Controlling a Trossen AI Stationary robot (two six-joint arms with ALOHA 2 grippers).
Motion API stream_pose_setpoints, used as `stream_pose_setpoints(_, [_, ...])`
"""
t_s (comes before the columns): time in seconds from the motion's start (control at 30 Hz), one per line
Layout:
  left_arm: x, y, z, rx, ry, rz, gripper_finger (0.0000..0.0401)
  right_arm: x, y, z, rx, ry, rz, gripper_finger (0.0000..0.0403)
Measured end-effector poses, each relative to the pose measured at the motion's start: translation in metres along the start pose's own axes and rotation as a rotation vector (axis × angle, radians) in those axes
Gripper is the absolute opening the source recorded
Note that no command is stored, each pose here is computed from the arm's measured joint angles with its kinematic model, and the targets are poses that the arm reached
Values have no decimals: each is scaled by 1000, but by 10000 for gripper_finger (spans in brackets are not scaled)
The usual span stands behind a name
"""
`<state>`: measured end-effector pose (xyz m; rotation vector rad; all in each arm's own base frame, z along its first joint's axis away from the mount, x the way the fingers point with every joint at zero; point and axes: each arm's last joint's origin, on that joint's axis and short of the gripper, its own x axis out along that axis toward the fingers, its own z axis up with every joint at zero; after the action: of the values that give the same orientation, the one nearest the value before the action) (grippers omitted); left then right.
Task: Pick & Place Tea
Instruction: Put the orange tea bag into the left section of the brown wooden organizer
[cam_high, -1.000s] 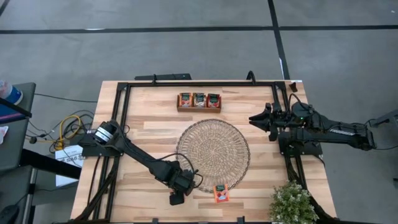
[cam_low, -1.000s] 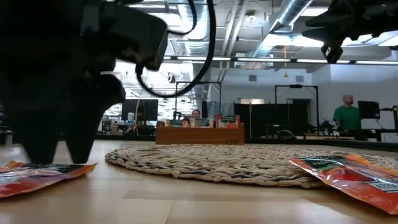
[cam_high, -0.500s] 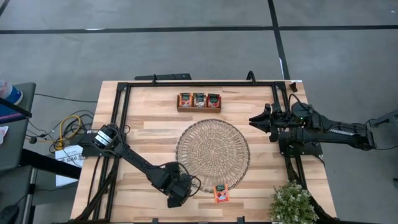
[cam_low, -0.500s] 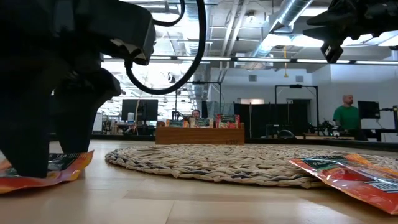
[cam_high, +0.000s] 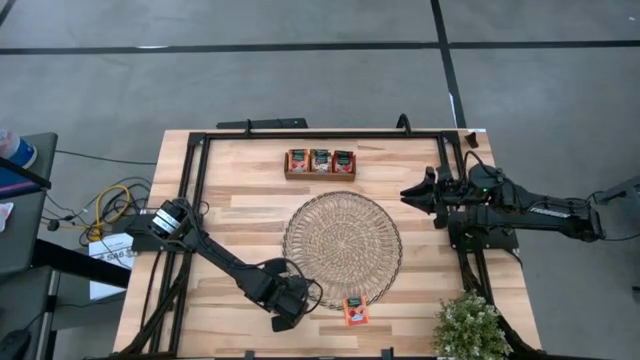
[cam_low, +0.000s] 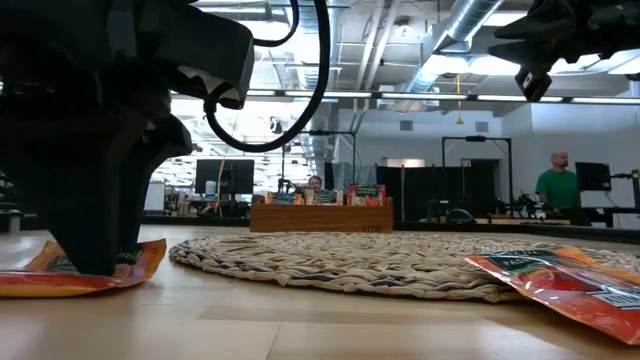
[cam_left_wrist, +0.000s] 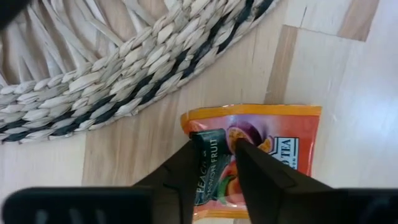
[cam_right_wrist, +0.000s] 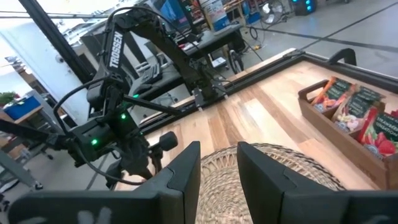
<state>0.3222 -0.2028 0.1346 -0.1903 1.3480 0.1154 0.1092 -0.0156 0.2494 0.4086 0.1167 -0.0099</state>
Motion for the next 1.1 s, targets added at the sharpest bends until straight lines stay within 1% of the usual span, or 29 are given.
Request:
stream_pose_setpoints(0.13, [-4, 0, 0, -39, -16, 9, 63, 0, 0, 0, 0, 3, 6, 97])
stream_pose_setpoints(0.2, [-6, 1, 1, -46, -4, 32, 47, 0, 0, 0, 0, 4, 9, 97])
stream_pose_setpoints(0.33, [-18, 2, 3, -12, 23, 124, 18, 0, 0, 0, 0, 4, 9, 97])
stream_pose_setpoints(0.4, [-26, 1, 6, 10, 25, 152, 7, 0, 0, 0, 0, 4, 9, 97])
stream_pose_setpoints(0.57, [-43, 0, 12, 39, 15, 217, 2, 0, 0, 0, 0, 3, 9, 97])
stream_pose_setpoints(0.63, [-53, -1, 16, 45, -12, 257, 2, 0, 0, 0, 0, 3, 8, 97])
stream_pose_setpoints(0.7, [-65, 0, 20, 60, -44, 338, 1, 0, 0, 0, 0, 3, 9, 97])
stream_pose_setpoints(0.8, [-84, 7, 25, 118, -99, 498, 1, 0, 0, 0, 0, 3, 9, 97])
stream_pose_setpoints(0.93, [-103, 24, 39, 200, -175, 722, 1, 0, 0, 0, 0, 3, 8, 97])
stream_pose_setpoints(1.0, [-107, 38, 49, 212, -166, 786, 1, 0, 0, 0, 0, 3, 8, 97])
stream_pose_setpoints(1.1, [-106, 62, 64, 195, -119, 820, 1, 0, 0, 0, 0, 3, 8, 97])
